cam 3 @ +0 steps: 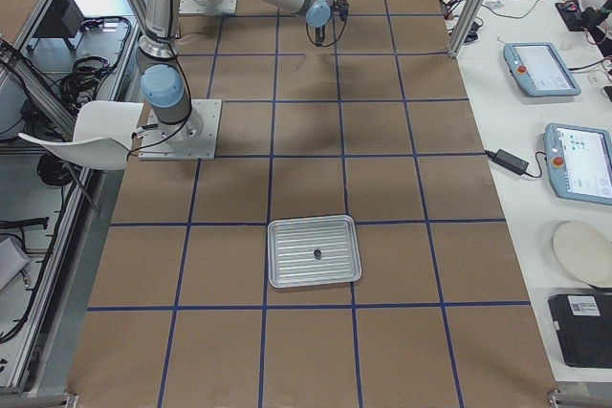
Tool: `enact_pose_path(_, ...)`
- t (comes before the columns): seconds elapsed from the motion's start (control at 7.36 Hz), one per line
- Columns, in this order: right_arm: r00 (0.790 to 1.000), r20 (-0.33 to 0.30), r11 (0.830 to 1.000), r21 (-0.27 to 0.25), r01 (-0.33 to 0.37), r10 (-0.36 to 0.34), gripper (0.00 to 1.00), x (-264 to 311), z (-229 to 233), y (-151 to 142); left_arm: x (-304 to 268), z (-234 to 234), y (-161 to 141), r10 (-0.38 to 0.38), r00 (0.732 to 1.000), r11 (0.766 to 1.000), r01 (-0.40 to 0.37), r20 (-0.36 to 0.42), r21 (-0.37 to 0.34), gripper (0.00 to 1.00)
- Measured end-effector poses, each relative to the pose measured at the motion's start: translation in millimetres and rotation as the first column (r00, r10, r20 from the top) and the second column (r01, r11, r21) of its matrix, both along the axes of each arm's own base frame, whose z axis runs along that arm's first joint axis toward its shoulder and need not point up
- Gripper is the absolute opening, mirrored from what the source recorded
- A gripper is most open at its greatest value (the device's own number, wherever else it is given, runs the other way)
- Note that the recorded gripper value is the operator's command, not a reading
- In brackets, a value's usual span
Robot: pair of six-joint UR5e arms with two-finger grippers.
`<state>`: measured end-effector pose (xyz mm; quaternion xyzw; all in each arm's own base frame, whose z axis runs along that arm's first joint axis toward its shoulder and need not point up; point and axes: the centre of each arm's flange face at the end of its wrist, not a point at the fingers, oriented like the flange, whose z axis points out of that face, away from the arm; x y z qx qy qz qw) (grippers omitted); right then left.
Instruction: Place bearing gear from tray to pile
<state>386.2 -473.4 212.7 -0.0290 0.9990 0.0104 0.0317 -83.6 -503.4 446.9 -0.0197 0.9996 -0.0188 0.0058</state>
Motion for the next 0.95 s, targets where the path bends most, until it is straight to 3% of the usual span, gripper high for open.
enact_pose_path(0.14, 1.000, 0.003, 1.000, -0.005, -0.009, 0.009, 0.96, 10, -3, 6, 0, -4, -3, 0.001, 1.000, 1.000, 0.000, -0.004, 0.005, 1.00)
enact_pose_path(0.41, 1.000, 0.004, 0.999, -0.039, -0.016, 0.016, 1.00, 9, 5, 1, -2, -14, -9, 0.012, 1.000, 1.000, -0.012, -0.014, 0.022, 1.00)
enact_pose_path(0.54, 1.000, 0.005, 0.997, -0.068, -0.023, 0.024, 1.00, -12, 18, -17, -8, -19, -11, 0.005, 1.000, 0.999, -0.004, -0.016, 0.032, 1.00)
enact_pose_path(0.95, 1.000, -0.011, 0.995, -0.095, -0.017, 0.016, 1.00, -163, 74, -79, -69, -46, -11, -0.074, 0.997, 0.995, 0.075, -0.018, 0.062, 1.00)
